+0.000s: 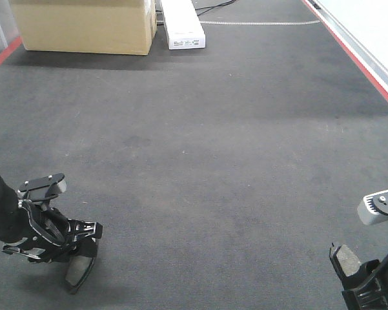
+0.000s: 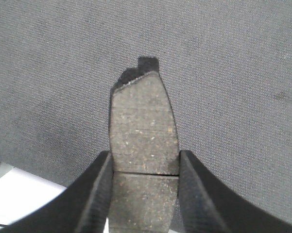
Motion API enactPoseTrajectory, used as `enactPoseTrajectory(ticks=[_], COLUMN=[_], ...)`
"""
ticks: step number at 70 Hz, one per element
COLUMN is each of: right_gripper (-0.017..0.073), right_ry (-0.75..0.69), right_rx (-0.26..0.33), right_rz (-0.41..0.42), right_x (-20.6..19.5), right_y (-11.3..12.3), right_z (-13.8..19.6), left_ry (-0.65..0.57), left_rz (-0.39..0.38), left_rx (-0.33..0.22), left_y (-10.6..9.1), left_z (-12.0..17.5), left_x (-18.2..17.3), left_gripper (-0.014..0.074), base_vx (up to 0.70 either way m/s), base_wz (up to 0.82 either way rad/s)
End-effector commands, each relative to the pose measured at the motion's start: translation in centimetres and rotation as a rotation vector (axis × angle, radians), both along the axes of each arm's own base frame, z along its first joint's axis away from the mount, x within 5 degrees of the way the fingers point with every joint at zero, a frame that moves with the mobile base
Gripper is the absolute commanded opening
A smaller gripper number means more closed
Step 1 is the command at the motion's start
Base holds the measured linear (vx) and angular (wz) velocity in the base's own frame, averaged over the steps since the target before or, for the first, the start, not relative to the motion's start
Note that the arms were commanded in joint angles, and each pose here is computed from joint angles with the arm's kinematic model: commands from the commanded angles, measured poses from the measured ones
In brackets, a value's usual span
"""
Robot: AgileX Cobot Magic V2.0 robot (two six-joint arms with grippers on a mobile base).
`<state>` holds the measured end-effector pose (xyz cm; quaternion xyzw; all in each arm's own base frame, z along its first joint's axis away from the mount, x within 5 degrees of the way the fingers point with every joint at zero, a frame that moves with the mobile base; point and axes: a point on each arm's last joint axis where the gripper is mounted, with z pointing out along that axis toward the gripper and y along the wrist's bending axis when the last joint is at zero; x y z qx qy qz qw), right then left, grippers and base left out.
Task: Move and align brake pads A on conveyor
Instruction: 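Open the left gripper to release its pad onto the belt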
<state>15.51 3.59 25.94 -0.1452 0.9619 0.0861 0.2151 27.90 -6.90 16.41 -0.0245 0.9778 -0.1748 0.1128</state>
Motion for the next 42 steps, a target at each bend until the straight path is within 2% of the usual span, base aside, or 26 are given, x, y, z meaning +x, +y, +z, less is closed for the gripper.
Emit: enactPoseTrajectory(ticks=[1,8,16,28,37,42], right_gripper=[0.0,0.0,0.0,0.0,0.0,0.0], right_ry=[-0.077,-0.077,-0.077,-0.077,-0.077,-0.077], right_rx=[0.02,0.02,0.02,0.02,0.02,0.02], right_rz=[-0.005,-0.005,-0.005,-0.005,-0.005,-0.005], right_x=[0.4,0.4,0.4,0.4,0.4,0.4], right_y=[0.1,0.1,0.1,0.1,0.1,0.1], right_z=[1.2,1.2,1.2,1.2,1.2,1.2], left_ry=[-0.098,-0.157,-0.257,-0.427,-0.545,-0.606], left_rz=[0.009,-0.016,-0.008,-0.023,-0.069,-0.087], left_rx=[-0.025,-0.024,-0.023,-0.009,0.006,0.012], left_y=[-0.3,-0.2,0.2,1.1,1.6,1.8], left_z=[2.6,4.1,6.1,8.6,9.9,10.5], left_x=[0.4,-0.1,-1.9,-5.8,-9.0,-10.6], left_gripper=[0.0398,0.0372,0.0298,0.0127,-0.001,-0.0008], base_vx=[0.0,0.0,0.0,0.0,0.0,0.0], base_wz=[0.0,0.0,0.0,0.0,0.0,0.0])
